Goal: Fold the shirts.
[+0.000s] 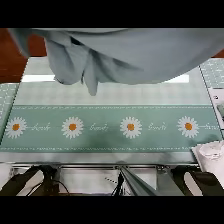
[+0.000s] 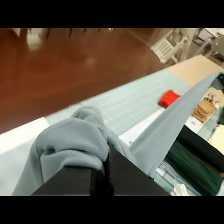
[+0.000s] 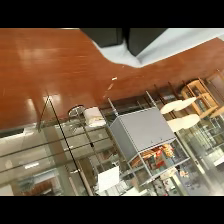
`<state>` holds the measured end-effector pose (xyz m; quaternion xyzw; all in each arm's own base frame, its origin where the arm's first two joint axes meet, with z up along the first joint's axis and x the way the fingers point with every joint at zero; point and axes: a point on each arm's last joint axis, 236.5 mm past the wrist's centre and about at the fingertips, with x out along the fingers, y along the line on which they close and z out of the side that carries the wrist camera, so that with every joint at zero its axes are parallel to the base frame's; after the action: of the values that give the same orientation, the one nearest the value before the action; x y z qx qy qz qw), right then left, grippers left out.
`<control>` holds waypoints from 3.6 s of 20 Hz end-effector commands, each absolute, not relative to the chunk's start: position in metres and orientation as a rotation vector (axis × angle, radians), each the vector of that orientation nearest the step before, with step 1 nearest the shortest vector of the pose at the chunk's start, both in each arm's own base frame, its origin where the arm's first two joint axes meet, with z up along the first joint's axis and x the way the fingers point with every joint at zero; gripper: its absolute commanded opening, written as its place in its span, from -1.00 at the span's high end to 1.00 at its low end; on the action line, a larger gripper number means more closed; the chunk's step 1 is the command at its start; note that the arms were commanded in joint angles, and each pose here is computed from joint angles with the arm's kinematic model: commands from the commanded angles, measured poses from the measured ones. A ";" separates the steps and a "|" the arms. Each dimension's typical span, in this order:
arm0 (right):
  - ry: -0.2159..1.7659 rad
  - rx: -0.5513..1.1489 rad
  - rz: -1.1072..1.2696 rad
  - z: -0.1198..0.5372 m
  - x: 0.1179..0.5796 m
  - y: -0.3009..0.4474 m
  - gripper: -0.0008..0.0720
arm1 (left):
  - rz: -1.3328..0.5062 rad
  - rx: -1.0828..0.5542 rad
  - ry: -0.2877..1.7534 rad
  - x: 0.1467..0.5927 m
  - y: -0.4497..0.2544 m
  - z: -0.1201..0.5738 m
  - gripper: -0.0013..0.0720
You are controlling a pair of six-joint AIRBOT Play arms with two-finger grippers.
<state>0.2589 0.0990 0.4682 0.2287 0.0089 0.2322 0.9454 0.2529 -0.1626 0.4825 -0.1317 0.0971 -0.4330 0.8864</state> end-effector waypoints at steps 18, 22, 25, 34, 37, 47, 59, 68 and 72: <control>1.062 0.208 0.337 0.235 0.319 0.059 0.92 | -0.677 -0.522 0.929 0.274 -0.149 0.216 0.88; 1.099 0.257 0.341 0.184 0.389 0.055 0.92 | -0.608 -0.600 0.964 0.325 -0.169 0.135 0.87; 1.155 0.299 0.330 0.146 0.418 0.052 0.92 | -0.567 -0.624 1.062 0.347 -0.186 0.076 0.87; 1.233 0.284 0.354 0.114 0.424 0.050 0.92 | -0.555 -0.691 1.309 0.339 -0.141 0.011 -0.49; 1.232 0.280 0.356 0.114 0.424 0.050 0.92 | -0.546 -0.745 1.333 0.329 -0.104 0.012 -0.48; 1.223 0.273 0.356 0.114 0.426 0.050 0.91 | -0.574 -0.539 1.537 0.299 -0.129 -0.048 -0.53; 1.226 0.278 0.354 0.114 0.426 0.050 0.91 | -0.594 -0.650 1.652 0.298 -0.175 -0.104 0.89; 1.470 0.228 0.096 0.065 0.340 -0.021 -0.44 | -0.668 -0.632 1.640 0.293 -0.167 -0.093 0.88; 1.500 0.498 0.225 0.008 0.255 0.050 -0.52 | -0.686 -0.615 1.628 0.293 -0.167 -0.093 0.88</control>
<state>0.3048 0.0143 0.0431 0.1499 0.6722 0.0832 0.7203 0.2935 -0.1676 -0.0942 -0.2687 0.7033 -0.2882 0.5917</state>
